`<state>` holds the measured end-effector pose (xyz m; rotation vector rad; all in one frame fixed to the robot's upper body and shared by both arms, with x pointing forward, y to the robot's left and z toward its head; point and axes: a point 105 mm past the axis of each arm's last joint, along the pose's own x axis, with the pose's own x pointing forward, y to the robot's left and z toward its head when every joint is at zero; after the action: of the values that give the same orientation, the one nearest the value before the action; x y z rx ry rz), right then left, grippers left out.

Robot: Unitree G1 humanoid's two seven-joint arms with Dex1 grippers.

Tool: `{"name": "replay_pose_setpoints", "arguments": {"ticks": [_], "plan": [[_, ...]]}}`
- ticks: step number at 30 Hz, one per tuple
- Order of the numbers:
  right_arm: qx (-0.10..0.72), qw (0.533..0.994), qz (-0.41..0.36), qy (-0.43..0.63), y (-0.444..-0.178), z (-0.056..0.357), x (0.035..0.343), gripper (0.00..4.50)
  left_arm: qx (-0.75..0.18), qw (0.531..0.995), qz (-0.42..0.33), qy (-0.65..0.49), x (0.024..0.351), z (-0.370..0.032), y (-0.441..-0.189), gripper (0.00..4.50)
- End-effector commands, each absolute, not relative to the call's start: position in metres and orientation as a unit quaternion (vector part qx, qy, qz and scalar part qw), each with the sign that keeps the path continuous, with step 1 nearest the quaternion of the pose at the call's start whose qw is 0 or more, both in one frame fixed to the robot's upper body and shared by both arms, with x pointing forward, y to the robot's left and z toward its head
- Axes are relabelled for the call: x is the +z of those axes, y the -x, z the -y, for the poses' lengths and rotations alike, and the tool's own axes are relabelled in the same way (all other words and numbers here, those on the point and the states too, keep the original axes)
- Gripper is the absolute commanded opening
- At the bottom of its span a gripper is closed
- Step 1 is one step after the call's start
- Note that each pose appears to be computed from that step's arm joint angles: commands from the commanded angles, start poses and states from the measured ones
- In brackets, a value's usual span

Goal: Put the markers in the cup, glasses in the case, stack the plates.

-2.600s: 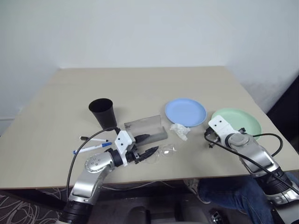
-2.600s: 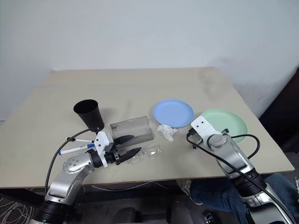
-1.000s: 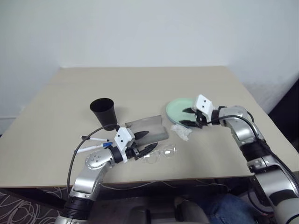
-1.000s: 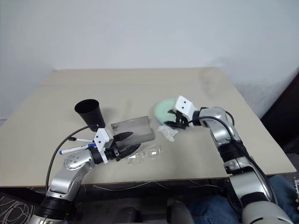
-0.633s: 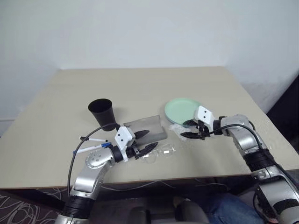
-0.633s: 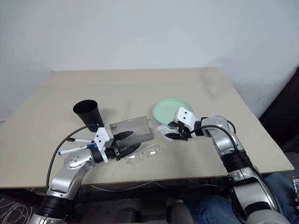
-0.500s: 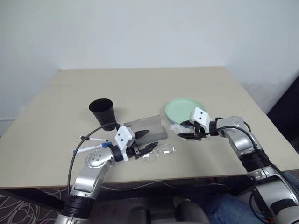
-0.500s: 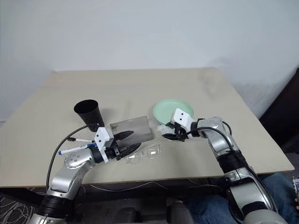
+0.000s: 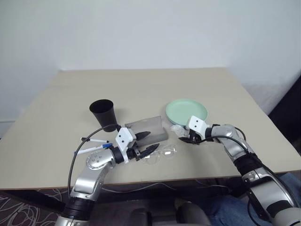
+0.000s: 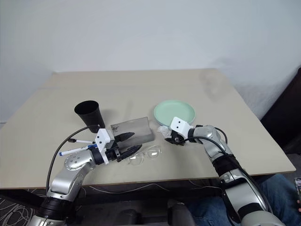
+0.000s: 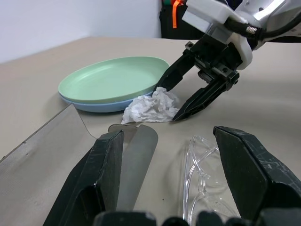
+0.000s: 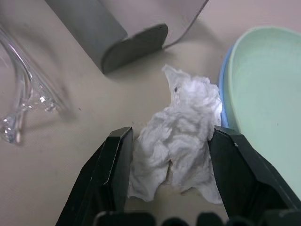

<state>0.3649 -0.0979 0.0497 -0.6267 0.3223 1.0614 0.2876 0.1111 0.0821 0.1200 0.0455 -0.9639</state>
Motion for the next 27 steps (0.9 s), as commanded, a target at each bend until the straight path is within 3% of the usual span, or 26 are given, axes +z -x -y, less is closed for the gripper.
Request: {"name": "replay_pose_setpoints", "arguments": {"ticks": [1,7,11,20,27], "plan": [[0.49,0.808,-0.119,0.304,-0.374,0.093,0.07,2.1,-0.463,0.884,0.0,-0.066,0.094,-0.112,-0.289,3.2],[0.493,0.808,-0.119,0.301,-0.374,0.094,0.072,0.1,-0.462,0.884,-0.001,-0.066,0.093,-0.112,-0.289,3.2],[0.502,0.804,-0.107,0.3,-0.372,0.092,0.079,0.04,-0.462,0.885,-0.001,-0.067,0.093,-0.113,-0.29,3.2],[0.481,0.835,-0.015,0.266,-0.386,0.093,0.146,0.04,-0.459,0.886,-0.002,-0.07,0.093,-0.115,-0.29,3.2],[0.418,0.862,-0.031,0.285,-0.413,0.107,0.148,0.04,-0.461,0.884,-0.002,-0.071,0.093,-0.114,-0.29,3.2]]}}
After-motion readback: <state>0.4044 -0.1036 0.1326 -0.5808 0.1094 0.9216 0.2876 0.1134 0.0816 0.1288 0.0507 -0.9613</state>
